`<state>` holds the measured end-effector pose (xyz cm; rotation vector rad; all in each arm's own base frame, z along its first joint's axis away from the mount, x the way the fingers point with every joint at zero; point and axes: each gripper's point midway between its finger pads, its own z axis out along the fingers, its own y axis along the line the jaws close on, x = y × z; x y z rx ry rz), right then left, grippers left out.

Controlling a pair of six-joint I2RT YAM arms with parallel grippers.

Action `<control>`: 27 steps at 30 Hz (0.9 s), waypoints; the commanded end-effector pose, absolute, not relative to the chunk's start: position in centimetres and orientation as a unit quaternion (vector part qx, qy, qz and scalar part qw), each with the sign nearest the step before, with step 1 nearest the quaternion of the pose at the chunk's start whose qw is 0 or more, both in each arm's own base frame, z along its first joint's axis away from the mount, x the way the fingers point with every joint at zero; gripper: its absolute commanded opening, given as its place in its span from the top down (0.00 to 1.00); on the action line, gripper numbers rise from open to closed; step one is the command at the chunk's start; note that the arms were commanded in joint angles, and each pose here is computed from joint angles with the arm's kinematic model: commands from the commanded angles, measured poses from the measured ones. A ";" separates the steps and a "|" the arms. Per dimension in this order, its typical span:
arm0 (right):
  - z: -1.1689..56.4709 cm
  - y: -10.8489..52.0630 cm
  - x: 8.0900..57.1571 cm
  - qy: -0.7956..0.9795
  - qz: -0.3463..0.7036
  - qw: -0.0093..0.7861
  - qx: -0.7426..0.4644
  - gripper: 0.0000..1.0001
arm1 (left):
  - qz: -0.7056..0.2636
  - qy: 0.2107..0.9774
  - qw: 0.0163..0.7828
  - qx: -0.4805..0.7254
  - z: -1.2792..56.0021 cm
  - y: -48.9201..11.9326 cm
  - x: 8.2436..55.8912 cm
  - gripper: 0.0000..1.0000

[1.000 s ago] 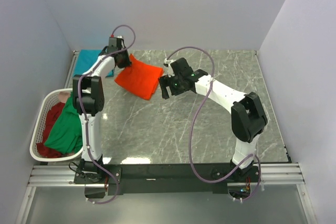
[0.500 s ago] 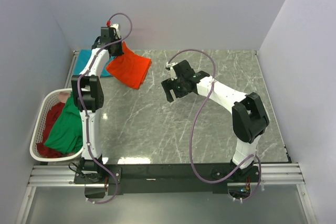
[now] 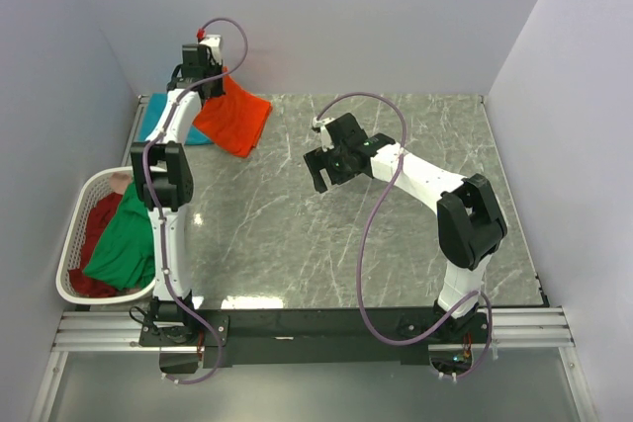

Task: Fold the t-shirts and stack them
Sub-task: Neatly place the folded tshirt to the corner

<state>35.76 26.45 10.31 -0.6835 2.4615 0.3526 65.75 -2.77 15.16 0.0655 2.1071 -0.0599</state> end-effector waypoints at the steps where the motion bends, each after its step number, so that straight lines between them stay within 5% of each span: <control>1: 12.5 26.3 36.7 0.908 0.131 0.308 -0.252 0.06 | -0.004 0.802 0.595 0.044 26.3 -2.2 66.3 1.00; 11: 12.2 26.4 36.5 0.910 0.135 0.305 -0.247 0.05 | -0.012 0.767 0.640 0.054 31.8 -2.7 65.1 1.00; 27: 12.1 26.4 36.6 0.910 0.133 0.305 -0.247 0.05 | -0.029 0.762 0.644 0.062 33.1 -3.3 64.4 1.00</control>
